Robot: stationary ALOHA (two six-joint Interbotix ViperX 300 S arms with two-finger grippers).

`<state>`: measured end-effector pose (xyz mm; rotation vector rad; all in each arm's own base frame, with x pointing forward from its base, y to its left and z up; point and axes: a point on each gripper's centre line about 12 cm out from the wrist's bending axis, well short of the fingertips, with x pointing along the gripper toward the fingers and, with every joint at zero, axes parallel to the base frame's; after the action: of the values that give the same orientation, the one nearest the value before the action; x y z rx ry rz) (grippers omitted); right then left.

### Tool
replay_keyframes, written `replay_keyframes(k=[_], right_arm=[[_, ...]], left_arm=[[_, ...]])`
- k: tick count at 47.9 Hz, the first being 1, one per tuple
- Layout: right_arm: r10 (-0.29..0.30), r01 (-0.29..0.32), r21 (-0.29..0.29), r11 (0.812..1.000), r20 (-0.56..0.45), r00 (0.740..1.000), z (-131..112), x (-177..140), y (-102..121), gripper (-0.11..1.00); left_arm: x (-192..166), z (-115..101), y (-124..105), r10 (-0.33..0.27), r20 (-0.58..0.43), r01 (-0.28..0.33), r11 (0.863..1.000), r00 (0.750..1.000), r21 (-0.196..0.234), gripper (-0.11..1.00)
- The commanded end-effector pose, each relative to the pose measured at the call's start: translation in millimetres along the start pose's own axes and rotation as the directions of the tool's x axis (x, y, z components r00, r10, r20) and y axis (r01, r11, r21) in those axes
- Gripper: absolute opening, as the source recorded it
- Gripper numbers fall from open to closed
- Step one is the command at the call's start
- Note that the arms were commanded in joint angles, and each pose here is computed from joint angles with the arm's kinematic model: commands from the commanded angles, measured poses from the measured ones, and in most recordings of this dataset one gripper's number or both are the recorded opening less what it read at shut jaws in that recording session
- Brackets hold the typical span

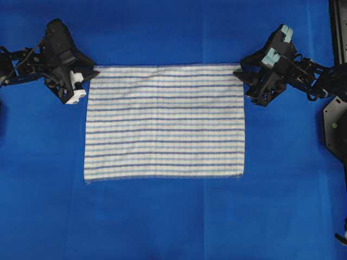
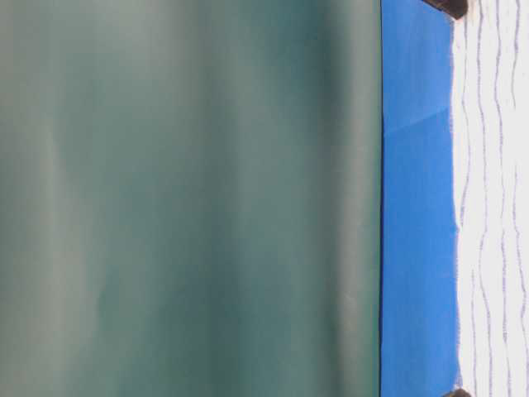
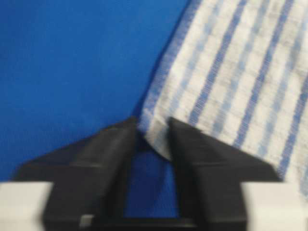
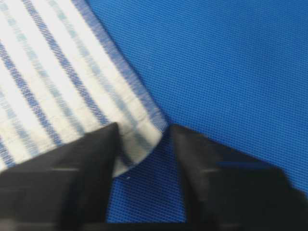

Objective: Fold the blue towel.
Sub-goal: 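Close both grippers on the towel's top corners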

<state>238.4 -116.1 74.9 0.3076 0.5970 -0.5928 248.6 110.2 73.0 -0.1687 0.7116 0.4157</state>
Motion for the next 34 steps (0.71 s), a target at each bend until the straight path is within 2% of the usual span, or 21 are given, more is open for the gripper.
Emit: replay_keyframes(k=[1,5,10,23,34], right_arm=[[0.011,-0.011,-0.006,1.000,0.017,1.000,4,0,4,0.20],[0.017,-0.017,-0.011,1.000,0.014,1.000,3,0,6,0.07],[0.021,-0.021,-0.014,1.000,0.015,1.000,3,0,7,-0.01],[0.026,-0.026,-0.012,1.000,0.025,0.999,7,0,9,-0.01],[0.047,-0.047,-0.006,0.999,0.069,0.996,21,-9,13,-0.01]], left_arm=[[-2,0,1,0.002,0.002,-0.002,1.000,1.000,-0.004,0.15],[-2,-1,1,0.003,0.000,-0.003,1.000,1.000,-0.005,0.04],[-2,1,0,0.002,0.005,-0.002,1.000,1.000,-0.004,0.04],[-2,5,0,0.001,0.018,-0.001,1.000,1.000,0.003,0.04],[-19,31,-1,-0.004,0.080,0.003,1.000,0.997,0.015,0.04]])
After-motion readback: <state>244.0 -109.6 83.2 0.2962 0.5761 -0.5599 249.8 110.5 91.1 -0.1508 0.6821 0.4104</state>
